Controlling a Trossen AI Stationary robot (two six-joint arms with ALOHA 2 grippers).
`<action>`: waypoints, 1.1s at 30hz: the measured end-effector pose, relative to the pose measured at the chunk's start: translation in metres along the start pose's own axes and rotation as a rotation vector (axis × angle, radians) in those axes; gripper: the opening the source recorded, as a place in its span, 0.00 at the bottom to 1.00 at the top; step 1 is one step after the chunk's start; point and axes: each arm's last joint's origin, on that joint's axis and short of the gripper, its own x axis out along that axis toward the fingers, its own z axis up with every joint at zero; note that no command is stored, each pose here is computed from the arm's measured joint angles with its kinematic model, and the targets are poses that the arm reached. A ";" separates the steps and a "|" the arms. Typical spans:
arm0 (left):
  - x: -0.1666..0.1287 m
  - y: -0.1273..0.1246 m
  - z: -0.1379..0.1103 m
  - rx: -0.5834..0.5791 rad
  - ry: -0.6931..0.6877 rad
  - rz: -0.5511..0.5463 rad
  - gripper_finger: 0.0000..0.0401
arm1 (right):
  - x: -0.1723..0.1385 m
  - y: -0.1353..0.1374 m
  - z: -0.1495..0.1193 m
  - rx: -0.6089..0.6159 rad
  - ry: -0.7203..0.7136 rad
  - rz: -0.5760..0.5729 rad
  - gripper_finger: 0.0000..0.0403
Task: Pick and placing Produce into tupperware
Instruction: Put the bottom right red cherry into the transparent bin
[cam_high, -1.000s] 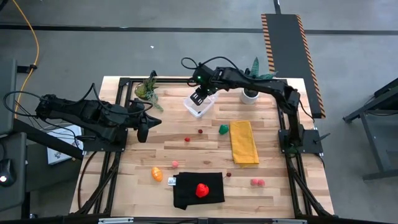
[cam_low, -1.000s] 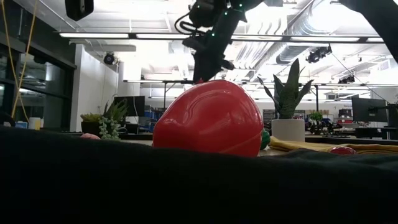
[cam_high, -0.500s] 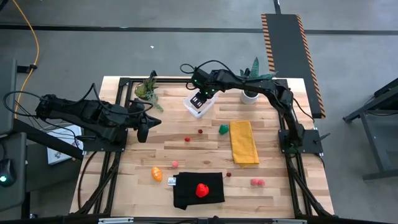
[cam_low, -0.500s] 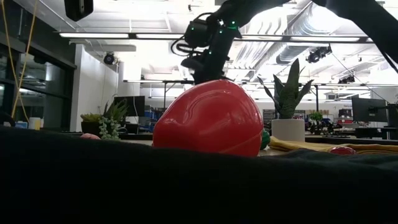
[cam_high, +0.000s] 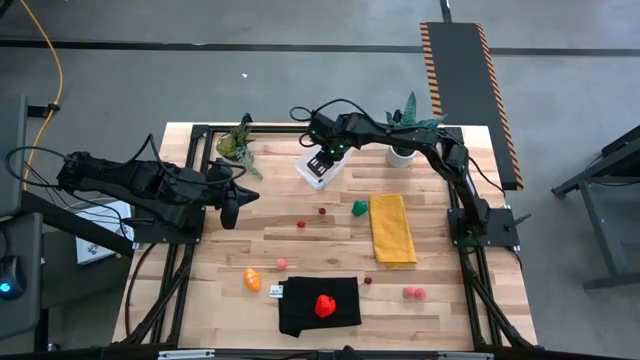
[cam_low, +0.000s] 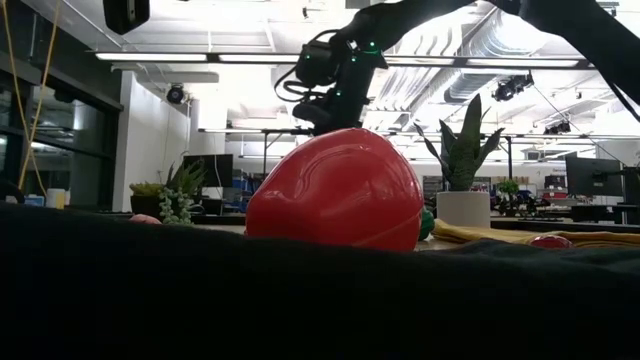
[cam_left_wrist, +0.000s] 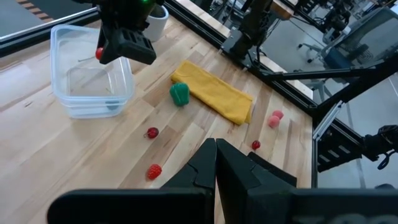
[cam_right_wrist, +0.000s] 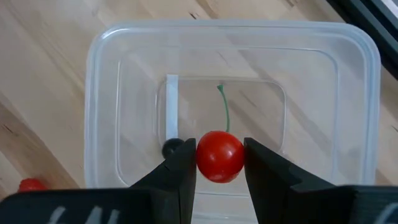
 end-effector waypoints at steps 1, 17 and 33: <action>0.000 0.000 0.000 0.000 0.000 0.000 0.00 | 0.000 -0.001 0.000 0.002 0.000 0.001 0.26; 0.000 0.000 0.000 -0.001 -0.001 -0.001 0.00 | 0.000 -0.002 0.001 -0.017 0.001 0.002 0.26; 0.000 0.000 0.000 -0.001 -0.001 -0.001 0.00 | 0.000 -0.003 0.002 -0.031 0.002 0.019 0.32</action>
